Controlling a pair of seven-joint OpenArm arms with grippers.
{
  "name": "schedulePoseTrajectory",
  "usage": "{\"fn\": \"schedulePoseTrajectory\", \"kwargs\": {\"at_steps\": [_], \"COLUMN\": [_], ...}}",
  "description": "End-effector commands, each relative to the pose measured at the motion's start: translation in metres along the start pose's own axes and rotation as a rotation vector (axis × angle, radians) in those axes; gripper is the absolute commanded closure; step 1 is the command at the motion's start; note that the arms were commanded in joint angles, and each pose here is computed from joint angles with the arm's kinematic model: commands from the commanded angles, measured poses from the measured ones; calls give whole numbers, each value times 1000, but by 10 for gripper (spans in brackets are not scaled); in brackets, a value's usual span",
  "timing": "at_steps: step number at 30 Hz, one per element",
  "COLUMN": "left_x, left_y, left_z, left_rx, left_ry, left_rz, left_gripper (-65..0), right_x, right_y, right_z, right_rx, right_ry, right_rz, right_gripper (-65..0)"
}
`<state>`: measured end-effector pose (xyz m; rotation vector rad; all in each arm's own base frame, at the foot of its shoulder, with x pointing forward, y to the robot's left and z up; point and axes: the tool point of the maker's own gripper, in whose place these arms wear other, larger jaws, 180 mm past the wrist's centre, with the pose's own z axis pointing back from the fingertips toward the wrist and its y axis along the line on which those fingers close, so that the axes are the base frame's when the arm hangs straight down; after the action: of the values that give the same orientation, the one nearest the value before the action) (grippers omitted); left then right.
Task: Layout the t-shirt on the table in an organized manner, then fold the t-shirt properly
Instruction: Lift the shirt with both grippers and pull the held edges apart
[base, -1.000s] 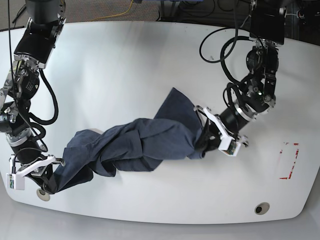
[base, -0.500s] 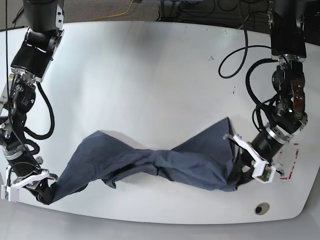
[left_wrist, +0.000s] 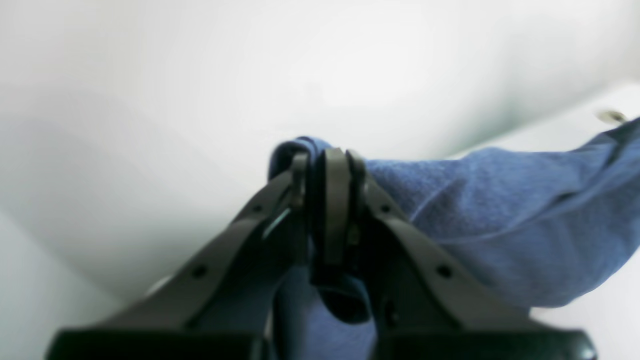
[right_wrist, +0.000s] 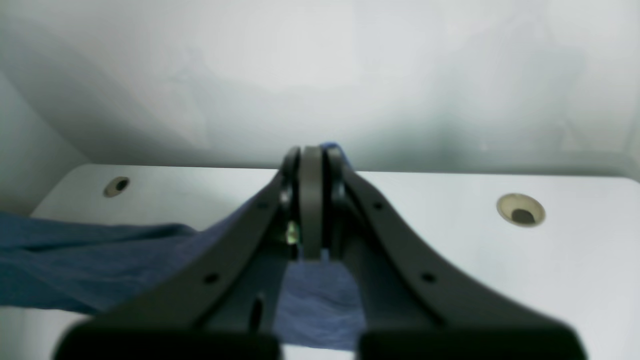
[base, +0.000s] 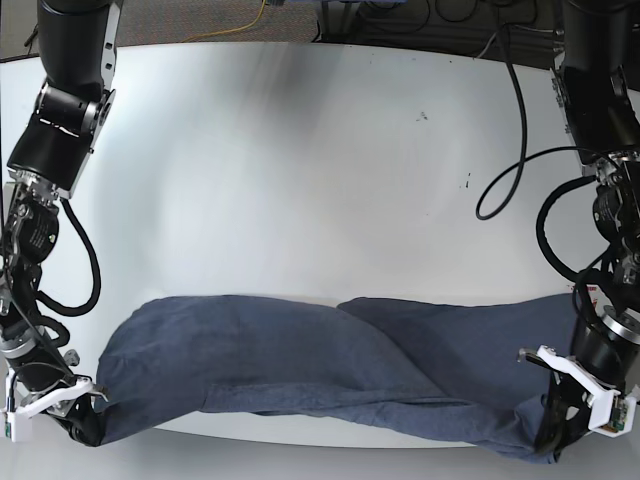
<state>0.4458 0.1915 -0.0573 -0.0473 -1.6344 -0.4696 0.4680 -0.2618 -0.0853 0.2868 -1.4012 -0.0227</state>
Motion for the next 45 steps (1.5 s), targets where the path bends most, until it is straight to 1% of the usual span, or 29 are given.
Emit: {"fn": "schedulePoseTrajectory", "kwargs": {"at_steps": [1, 7, 18, 25, 31, 40, 45], "left_x": [32, 52, 92, 117, 128, 137, 139], "left_y": [9, 20, 36, 42, 44, 41, 39], "left_z": [0, -2, -4, -2, -1, 3, 4], "left_rx": [15, 40, 75, 90, 96, 94, 92], "left_ry": [-76, -85, -127, -177, -200, -225, -229], "left_rz": [-27, -49, -84, -103, -111, -130, -134], "left_gripper": [0, 0, 0, 0, 0, 0, 0], "right_x": [38, 58, 100, 129, 150, 158, 152], "right_y": [-7, -9, 6, 14, 23, 14, 14], "right_z": [5, -6, -19, -15, -12, 1, 7], "right_rx": [-14, -11, 21, 33, 47, 19, 10], "right_ry": [-85, -97, -135, -188, -222, -236, -233], "right_rz": [23, 8, 32, 46, 67, 105, 139], "right_gripper": [0, 0, 0, 0, 0, 0, 0]}}
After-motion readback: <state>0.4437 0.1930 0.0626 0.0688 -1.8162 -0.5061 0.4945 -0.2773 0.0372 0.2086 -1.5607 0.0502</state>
